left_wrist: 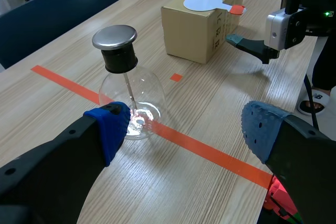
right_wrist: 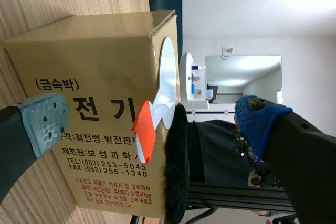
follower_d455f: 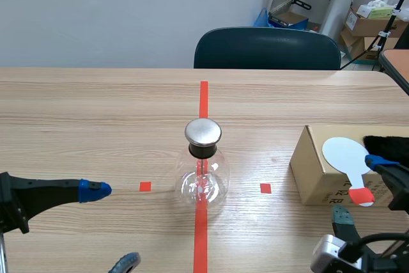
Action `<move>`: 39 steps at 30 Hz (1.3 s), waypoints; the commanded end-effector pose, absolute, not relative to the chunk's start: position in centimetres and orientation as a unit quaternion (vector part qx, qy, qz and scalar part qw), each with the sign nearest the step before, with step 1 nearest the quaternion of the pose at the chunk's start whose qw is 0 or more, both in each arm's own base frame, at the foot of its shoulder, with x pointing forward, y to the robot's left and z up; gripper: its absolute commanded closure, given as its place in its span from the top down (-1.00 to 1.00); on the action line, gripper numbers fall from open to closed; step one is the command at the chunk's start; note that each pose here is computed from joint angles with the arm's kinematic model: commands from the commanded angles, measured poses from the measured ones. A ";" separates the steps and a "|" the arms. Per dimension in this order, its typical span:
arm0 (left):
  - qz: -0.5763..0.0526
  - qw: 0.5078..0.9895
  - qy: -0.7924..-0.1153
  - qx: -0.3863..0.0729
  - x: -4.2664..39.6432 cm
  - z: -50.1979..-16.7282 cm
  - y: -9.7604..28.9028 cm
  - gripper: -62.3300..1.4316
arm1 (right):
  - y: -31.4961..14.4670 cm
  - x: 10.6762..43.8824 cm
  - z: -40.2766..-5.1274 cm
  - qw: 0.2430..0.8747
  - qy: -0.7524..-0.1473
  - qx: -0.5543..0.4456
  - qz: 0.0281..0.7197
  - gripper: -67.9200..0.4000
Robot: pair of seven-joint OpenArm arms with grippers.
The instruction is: Do the electroscope experiment
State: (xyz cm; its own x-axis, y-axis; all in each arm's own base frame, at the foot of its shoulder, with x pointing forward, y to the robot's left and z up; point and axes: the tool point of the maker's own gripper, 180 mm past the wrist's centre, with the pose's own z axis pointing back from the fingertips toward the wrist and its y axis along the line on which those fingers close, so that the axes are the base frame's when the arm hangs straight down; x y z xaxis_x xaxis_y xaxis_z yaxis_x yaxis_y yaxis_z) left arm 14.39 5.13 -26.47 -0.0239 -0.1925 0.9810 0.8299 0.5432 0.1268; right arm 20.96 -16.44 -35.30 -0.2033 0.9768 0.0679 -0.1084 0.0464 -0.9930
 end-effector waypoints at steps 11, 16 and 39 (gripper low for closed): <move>-0.387 0.635 -0.609 -0.278 14.3 -25.4 4.6 0.50 | -16.6 21.2 -34.5 0.473 -0.543 -0.412 0.559 1.00; -0.376 0.635 -0.619 -0.268 15.2 -25.1 5.1 0.50 | -16.5 20.6 -34.9 0.477 -0.539 -0.407 0.562 1.00; -0.259 0.674 -0.685 -0.096 23.7 -21.6 11.8 0.50 | -17.7 16.8 -23.3 0.589 -0.687 -0.126 0.405 1.00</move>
State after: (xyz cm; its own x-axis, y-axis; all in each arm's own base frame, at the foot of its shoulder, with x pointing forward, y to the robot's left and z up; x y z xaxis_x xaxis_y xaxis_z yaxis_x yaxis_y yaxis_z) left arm 23.60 12.18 -22.80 -0.0387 -0.2369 0.9708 0.4836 0.8457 0.2257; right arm 15.86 -17.29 -24.07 -0.2480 0.6469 0.7211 -0.3324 0.6423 -0.6906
